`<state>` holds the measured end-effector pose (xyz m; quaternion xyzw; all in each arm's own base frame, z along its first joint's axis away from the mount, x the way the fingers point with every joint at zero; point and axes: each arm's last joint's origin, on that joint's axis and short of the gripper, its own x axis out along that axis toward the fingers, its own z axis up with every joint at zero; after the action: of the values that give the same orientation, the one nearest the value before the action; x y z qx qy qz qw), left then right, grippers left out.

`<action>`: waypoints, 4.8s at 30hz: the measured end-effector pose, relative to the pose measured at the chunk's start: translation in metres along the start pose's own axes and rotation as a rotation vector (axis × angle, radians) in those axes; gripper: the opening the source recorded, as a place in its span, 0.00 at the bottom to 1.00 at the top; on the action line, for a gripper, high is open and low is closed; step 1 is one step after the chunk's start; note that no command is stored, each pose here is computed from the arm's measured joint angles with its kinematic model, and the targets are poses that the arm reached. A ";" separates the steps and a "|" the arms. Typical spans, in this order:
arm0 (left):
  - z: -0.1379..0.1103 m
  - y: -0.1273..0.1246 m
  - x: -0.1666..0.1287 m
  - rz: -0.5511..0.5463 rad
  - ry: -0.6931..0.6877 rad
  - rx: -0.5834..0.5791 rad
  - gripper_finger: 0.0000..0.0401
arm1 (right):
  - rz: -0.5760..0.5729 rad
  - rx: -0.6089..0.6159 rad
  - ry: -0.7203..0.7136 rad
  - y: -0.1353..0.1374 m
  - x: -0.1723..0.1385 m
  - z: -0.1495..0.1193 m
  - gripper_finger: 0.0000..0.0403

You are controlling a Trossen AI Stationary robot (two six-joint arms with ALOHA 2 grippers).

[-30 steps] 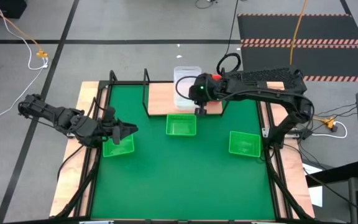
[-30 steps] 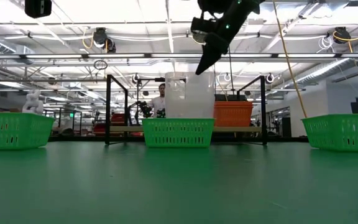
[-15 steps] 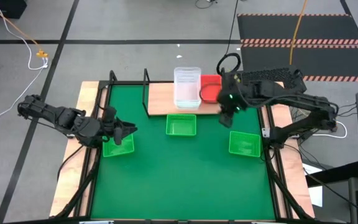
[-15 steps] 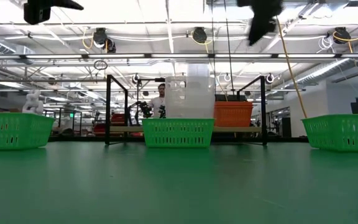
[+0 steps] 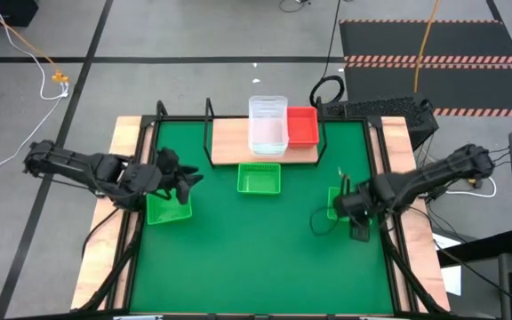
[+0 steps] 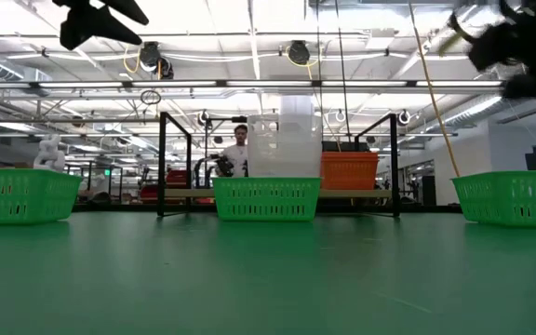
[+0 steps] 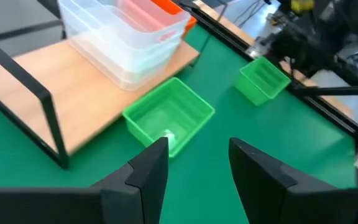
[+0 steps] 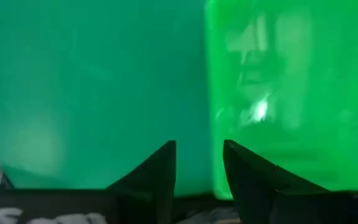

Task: Stack baskets on shelf by color
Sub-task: Put the right green bin on the shelf

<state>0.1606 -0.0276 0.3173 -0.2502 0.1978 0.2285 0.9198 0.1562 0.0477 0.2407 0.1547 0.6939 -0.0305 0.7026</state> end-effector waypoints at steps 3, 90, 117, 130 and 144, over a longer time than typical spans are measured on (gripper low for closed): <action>0.003 0.003 0.002 0.025 -0.012 0.000 0.42 | 0.041 0.061 0.083 0.001 0.025 -0.011 0.31; -0.004 -0.001 0.028 0.025 0.139 -0.106 0.42 | 0.242 -0.245 -0.497 0.017 0.010 0.071 0.38; 0.002 0.006 0.033 0.011 0.171 -0.052 0.42 | 0.039 -0.382 -0.315 0.072 0.079 0.052 0.36; -0.006 0.012 0.030 0.041 0.275 -0.082 0.42 | 0.141 -0.490 -0.592 0.116 0.027 0.137 0.02; -0.013 0.042 -0.010 0.122 0.365 -0.001 0.42 | -0.142 -0.585 -0.906 0.088 -0.058 0.258 0.01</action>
<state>0.1274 -0.0060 0.2963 -0.2755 0.3759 0.2349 0.8530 0.4263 0.0541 0.3099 -0.1231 0.3097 0.0528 0.9413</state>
